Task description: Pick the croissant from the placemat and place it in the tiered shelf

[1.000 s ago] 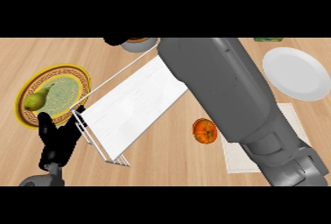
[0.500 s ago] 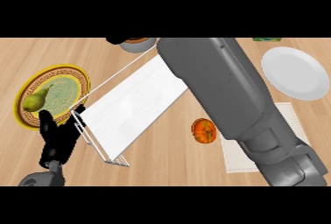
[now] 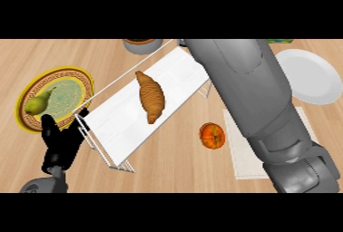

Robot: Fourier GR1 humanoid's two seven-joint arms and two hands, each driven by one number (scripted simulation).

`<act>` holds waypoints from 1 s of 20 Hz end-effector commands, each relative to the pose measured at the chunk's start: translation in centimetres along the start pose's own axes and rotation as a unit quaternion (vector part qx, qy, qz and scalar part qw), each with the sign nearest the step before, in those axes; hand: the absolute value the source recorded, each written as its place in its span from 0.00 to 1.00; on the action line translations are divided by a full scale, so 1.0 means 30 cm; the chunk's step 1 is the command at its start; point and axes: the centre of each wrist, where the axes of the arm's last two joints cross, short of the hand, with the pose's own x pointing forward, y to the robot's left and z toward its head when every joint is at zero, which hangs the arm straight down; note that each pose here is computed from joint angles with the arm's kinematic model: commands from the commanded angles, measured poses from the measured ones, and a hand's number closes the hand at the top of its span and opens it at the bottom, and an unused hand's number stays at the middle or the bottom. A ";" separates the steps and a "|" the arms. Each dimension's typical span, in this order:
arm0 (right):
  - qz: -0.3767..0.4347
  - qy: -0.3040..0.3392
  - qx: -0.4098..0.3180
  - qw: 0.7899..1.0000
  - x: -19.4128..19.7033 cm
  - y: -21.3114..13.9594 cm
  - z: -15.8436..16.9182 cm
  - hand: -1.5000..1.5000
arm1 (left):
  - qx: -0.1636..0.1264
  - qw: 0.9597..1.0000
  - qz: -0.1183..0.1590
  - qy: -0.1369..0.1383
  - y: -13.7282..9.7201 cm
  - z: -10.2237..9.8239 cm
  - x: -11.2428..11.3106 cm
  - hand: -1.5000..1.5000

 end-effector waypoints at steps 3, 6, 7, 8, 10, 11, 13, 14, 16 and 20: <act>-0.121 0.019 -0.022 0.992 0.012 -0.036 -0.003 0.00 | 0.004 1.000 -0.003 0.005 0.016 0.016 0.015 0.50; -0.156 0.027 -0.073 0.985 -0.026 -0.158 0.008 0.00 | -0.002 1.000 -0.004 0.008 0.042 0.022 -0.004 0.50; -0.175 0.022 -0.089 0.980 0.070 -0.147 0.002 0.00 | 0.002 1.000 0.006 0.003 -0.013 -0.004 0.014 0.50; -0.154 0.030 -0.114 0.981 0.010 -0.141 -0.001 0.00 | -0.002 1.000 0.011 -0.003 0.013 0.002 0.062 0.50; -0.156 0.024 -0.147 0.976 0.011 -0.240 0.027 0.00 | 0.006 1.000 0.003 0.001 -0.012 0.017 0.008 0.50; -0.130 0.042 -0.172 0.976 -0.016 -0.242 0.012 0.00 | -0.001 1.000 0.003 0.001 -0.020 -0.006 0.003 0.50; -0.135 0.060 -0.193 0.970 -0.034 -0.315 0.041 0.00 | 0.008 1.000 0.009 0.003 -0.012 -0.014 0.041 0.50; -0.138 0.060 -0.217 0.965 -0.095 -0.401 0.072 0.00 | 0.008 1.000 0.008 0.002 0.040 -0.032 0.032 0.50; -0.165 0.073 -0.249 0.952 -0.122 -0.407 0.074 0.00 | 0.005 1.000 -0.006 0.005 0.017 0.015 -0.010 0.50; -0.195 0.092 -0.254 0.943 -0.177 -0.547 0.137 0.00 | 0.004 1.000 -0.001 -0.006 -0.049 -0.027 -0.014 0.50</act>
